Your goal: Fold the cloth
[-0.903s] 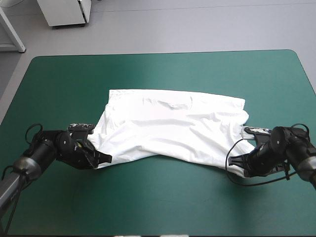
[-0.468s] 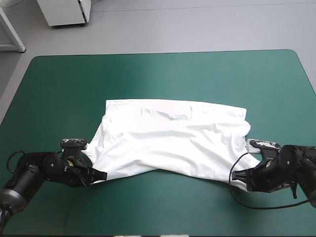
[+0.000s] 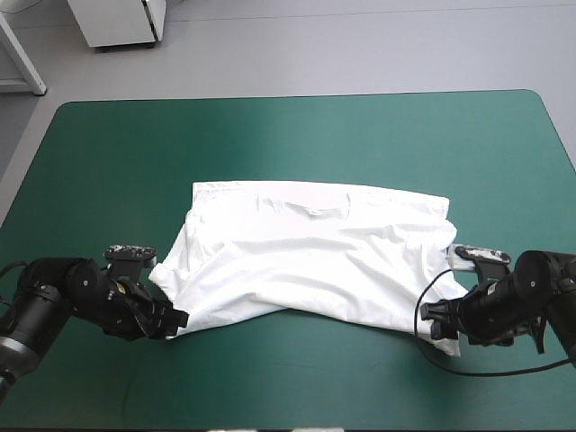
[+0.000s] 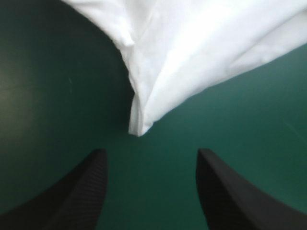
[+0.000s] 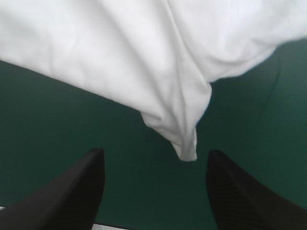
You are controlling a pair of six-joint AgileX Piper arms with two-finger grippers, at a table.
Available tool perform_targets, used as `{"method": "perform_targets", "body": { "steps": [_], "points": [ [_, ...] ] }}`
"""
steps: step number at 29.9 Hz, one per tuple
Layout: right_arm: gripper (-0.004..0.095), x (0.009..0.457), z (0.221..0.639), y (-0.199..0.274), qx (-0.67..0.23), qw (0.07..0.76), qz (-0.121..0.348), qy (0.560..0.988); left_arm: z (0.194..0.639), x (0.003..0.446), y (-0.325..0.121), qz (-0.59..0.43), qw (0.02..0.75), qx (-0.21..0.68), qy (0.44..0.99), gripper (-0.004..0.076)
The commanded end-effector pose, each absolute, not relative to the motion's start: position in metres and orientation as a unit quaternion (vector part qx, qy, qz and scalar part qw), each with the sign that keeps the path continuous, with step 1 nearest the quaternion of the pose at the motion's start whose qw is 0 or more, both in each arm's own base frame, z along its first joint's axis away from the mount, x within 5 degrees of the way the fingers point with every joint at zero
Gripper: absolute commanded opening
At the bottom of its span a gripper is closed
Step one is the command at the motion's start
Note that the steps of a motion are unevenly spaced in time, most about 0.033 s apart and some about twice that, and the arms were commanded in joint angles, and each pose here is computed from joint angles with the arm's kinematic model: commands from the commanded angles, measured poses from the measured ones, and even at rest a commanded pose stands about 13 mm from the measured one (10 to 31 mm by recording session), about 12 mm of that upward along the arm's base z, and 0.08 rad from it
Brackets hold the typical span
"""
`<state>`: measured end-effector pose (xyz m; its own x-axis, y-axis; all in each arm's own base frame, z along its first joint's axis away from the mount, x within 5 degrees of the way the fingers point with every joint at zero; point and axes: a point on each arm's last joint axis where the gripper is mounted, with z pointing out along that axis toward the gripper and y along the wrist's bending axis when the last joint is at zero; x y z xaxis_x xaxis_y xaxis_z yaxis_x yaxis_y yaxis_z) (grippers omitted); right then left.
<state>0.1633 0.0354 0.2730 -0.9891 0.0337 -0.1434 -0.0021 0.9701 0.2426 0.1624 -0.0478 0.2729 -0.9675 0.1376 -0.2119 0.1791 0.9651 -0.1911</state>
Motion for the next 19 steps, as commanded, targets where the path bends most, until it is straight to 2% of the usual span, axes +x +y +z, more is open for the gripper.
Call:
{"method": "perform_targets", "body": {
  "steps": [1,6,11,15,19],
  "points": [
    [0.0564,0.17,0.315,0.037,-0.004,0.141,0.133,0.981,0.315,0.168,-0.047,-0.096,0.156,0.095,0.978,0.0481],
    [0.0538,0.177,0.364,0.033,-0.016,0.219,0.115,0.969,0.346,0.175,-0.041,-0.06,0.207,0.099,0.971,0.0481],
    [0.0538,0.178,0.397,0.032,-0.016,0.276,0.112,0.955,0.345,0.18,-0.034,-0.022,0.213,0.081,0.973,0.048],
    [0.0535,0.178,0.405,0.032,-0.018,0.289,0.113,0.951,0.342,0.194,-0.034,-0.009,0.233,0.072,0.97,0.048],
    [0.0535,0.178,0.405,0.032,-0.018,0.289,0.113,0.951,0.325,0.217,-0.039,-0.017,0.218,0.062,0.974,0.048]
  ]
}}
